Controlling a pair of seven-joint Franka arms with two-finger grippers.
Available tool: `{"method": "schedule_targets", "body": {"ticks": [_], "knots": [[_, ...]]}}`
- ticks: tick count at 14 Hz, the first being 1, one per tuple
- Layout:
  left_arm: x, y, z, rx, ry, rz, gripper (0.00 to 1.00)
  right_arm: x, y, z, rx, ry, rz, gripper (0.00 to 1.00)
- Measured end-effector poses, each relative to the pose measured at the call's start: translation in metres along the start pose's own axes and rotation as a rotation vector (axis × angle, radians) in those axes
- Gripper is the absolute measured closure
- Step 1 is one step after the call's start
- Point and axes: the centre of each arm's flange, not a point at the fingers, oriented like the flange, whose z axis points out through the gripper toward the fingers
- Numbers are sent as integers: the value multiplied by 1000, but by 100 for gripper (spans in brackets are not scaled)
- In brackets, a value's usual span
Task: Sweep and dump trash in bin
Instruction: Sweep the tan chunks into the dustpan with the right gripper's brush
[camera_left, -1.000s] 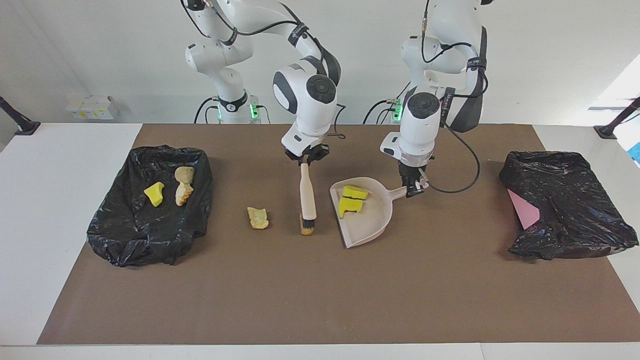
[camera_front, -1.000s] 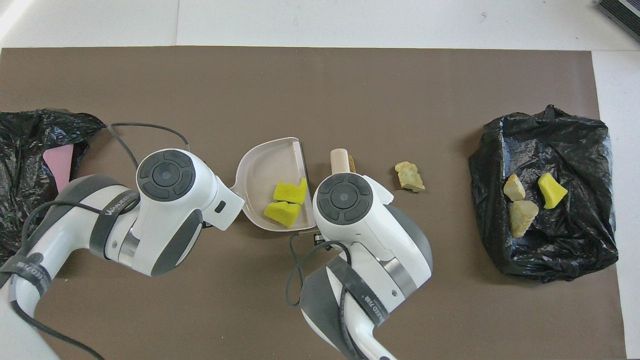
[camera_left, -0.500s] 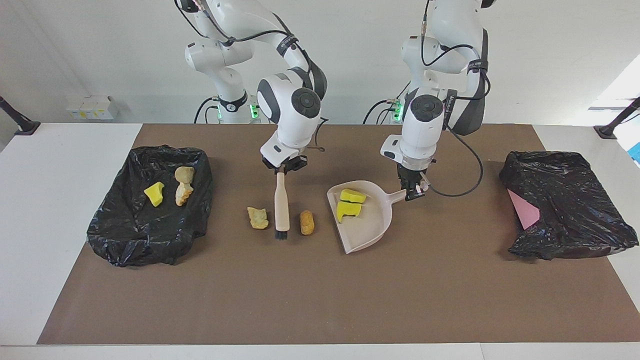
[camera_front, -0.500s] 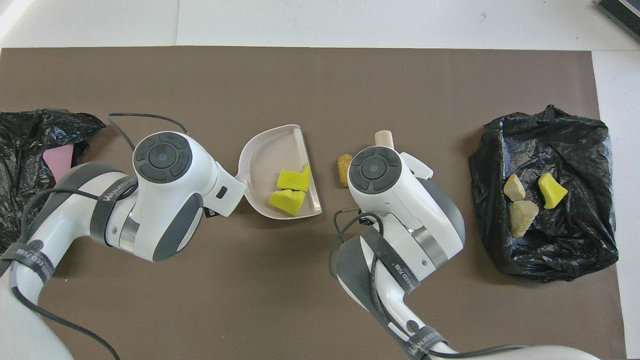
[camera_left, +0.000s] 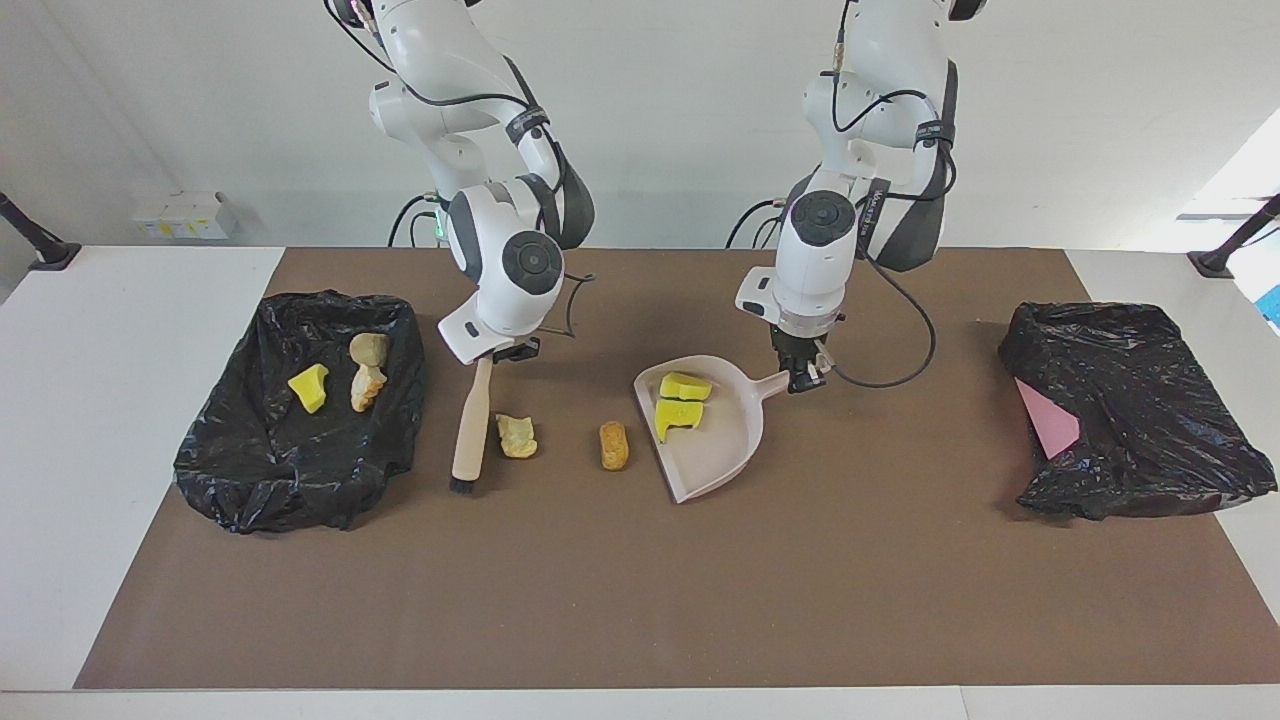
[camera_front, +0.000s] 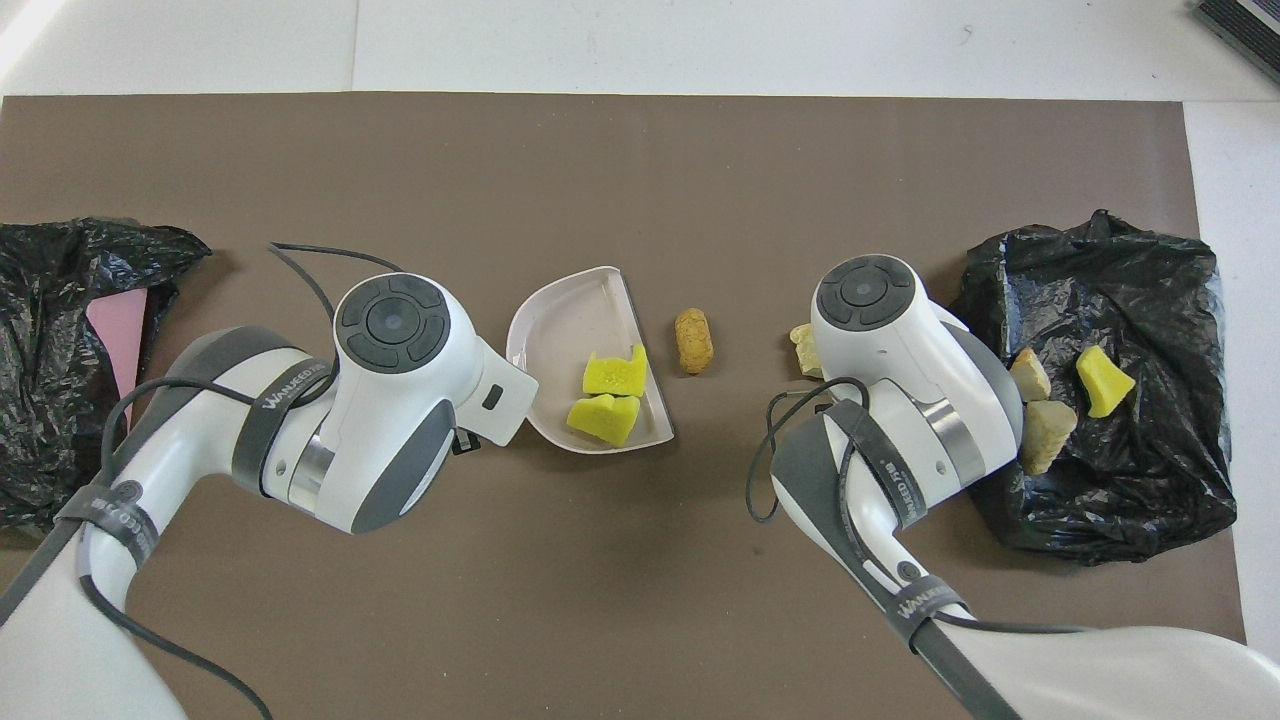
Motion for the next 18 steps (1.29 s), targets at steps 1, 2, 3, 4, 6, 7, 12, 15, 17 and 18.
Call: {"method": "schedule_targets", "body": {"ticks": [1, 2, 3, 4, 6, 7, 12, 15, 17, 18], "knots": [[0, 0, 0, -1, -1, -2, 69, -3, -6, 3, 14, -11, -30, 74], [0, 0, 0, -1, -1, -3, 69, -6, -13, 4, 45, -25, -52, 74], [0, 0, 1, -3, -3, -4, 69, -9, -23, 2, 76, -35, -76, 74], [0, 0, 1, -6, -6, -6, 69, -15, -35, -1, 92, -37, -105, 74], [1, 3, 3, -11, -11, -9, 69, -34, -76, -13, 142, -30, -157, 74], [3, 5, 4, -12, -13, -7, 69, -40, -92, -18, 172, -16, -173, 74], [7, 11, 13, 7, 4, 5, 69, -55, -143, -27, 272, 15, -217, 74], [6, 11, 18, 22, 20, 10, 69, -83, -182, -44, 279, 36, -284, 74], [7, 12, 18, 31, 30, 17, 69, -98, -200, -51, 272, 48, -309, 74], [7, 12, 18, 34, 33, 20, 69, -103, -206, -55, 271, 54, -313, 74]]}}
